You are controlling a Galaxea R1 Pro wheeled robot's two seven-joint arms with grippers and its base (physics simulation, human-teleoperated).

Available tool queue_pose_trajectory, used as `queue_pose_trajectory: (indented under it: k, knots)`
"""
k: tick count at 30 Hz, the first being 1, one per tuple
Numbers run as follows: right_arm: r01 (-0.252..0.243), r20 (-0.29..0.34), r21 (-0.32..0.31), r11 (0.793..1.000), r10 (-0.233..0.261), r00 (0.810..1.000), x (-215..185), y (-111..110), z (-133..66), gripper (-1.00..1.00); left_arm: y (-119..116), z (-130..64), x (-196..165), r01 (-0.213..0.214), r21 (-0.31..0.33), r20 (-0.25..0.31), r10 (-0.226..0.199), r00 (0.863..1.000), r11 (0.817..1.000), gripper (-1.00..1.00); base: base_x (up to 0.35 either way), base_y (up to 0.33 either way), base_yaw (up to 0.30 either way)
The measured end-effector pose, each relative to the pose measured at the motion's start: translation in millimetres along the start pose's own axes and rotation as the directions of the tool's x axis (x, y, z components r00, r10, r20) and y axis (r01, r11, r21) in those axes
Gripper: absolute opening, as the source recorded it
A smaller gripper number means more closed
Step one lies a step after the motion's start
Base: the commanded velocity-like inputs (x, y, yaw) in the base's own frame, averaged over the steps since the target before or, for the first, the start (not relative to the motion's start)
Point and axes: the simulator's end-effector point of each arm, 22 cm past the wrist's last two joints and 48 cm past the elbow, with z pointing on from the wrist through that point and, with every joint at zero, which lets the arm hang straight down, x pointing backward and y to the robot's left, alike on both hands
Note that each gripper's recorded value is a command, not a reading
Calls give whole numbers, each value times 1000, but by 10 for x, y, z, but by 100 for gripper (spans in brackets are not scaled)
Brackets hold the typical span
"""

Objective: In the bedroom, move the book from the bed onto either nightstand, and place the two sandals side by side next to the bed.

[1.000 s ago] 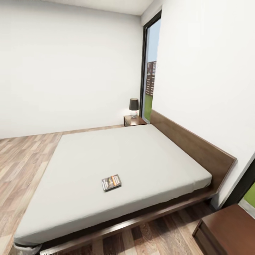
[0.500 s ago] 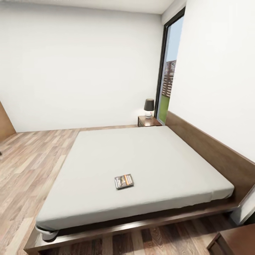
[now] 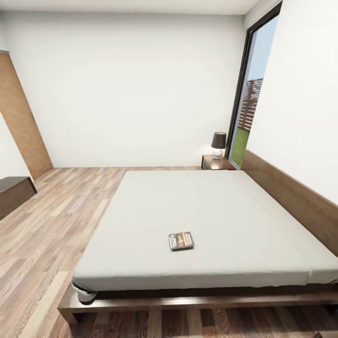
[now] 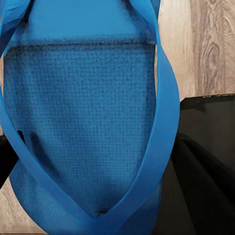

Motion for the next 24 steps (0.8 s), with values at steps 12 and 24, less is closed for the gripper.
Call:
queue_pose_trajectory:
  k: [12, 24]
  knots:
    - [1, -13, -3, 1000, -1, 1000, 59, 18, -7, -100, -4, 0, 0, 1, 2, 0, -1, 1000, 1000, -100, 0, 0, 290]
    - [1, -23, -31, 1000, -1, 1000, 133, 89, -20, -100, 12, 3, -1, 4, 1, 0, -4, 1000, 1000, -100, 0, 0, 272]
